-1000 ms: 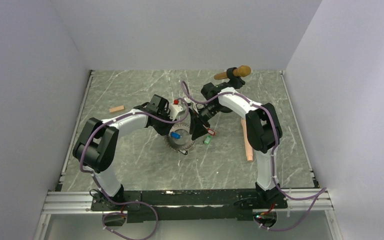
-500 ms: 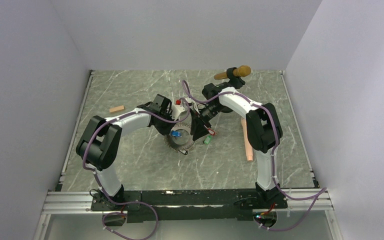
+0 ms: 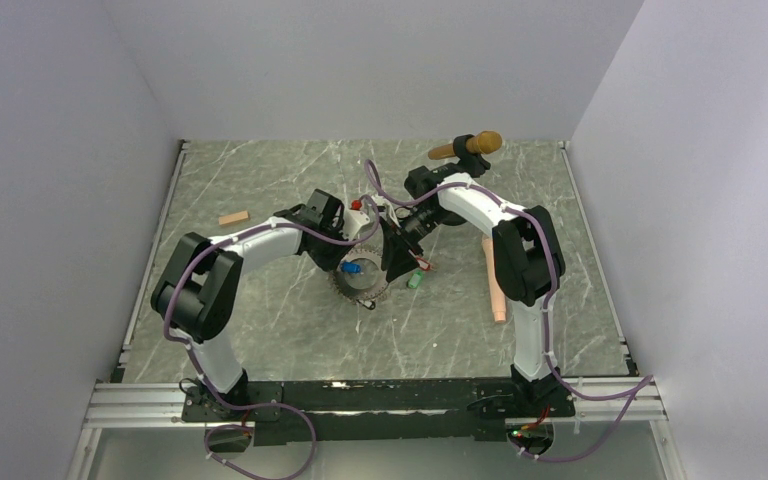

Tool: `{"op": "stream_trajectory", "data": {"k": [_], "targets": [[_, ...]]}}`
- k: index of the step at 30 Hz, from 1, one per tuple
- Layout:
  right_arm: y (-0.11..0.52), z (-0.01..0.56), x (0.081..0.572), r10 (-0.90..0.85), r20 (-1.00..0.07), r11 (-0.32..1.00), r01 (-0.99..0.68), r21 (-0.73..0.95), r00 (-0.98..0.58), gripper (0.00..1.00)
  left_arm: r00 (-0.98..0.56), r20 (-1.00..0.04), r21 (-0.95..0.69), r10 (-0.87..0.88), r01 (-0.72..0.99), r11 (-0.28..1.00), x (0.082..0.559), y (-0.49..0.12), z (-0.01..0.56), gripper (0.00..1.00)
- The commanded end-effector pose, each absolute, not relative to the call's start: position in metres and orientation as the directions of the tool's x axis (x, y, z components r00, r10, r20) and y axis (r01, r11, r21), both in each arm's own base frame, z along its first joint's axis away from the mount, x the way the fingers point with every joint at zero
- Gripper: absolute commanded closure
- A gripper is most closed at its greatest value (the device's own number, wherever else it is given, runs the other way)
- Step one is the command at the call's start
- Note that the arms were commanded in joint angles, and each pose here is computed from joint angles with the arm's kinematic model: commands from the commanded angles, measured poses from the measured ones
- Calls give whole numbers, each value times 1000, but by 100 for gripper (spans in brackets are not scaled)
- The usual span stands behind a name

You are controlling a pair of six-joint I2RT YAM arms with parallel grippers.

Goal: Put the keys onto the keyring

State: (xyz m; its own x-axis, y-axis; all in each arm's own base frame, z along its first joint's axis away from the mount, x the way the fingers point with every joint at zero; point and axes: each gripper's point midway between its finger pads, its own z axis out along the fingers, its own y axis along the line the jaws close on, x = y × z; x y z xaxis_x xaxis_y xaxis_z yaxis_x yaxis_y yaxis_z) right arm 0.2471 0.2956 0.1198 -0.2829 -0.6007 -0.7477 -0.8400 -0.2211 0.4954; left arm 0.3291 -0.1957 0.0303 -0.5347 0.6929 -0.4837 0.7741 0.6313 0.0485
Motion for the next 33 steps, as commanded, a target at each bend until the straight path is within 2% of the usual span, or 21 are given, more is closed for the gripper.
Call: {"op": "stream_trajectory", "data": {"k": [1, 12, 20, 25, 28, 31, 33], "targets": [[315, 152, 254, -482, -857, -325, -871, 369, -183, 47, -497, -445, 77, 745, 807, 585, 313, -189, 32, 66], [315, 154, 252, -479, -857, -334, -864, 376, -188, 47, -491, -433, 61, 756, 821, 568, 314, -192, 25, 66], [315, 154, 251, -478, -858, -339, -861, 379, -190, 47, -502, -418, 36, 757, 823, 566, 314, -195, 17, 77], [315, 155, 251, -476, -858, -342, -858, 383, -193, 47, -505, -411, 30, 759, 825, 565, 313, -195, 14, 78], [315, 154, 251, -476, -858, -343, -858, 383, -192, 47, -503, -408, 37, 762, 825, 564, 314, -194, 13, 85], [315, 154, 250, -477, -856, -342, -856, 387, -197, 47, -502, -410, 42, 762, 824, 565, 314, -193, 15, 100], [315, 155, 250, -476, -858, -345, -856, 386, -194, 47, -496, -414, 52, 763, 824, 564, 314, -192, 17, 100]]}}
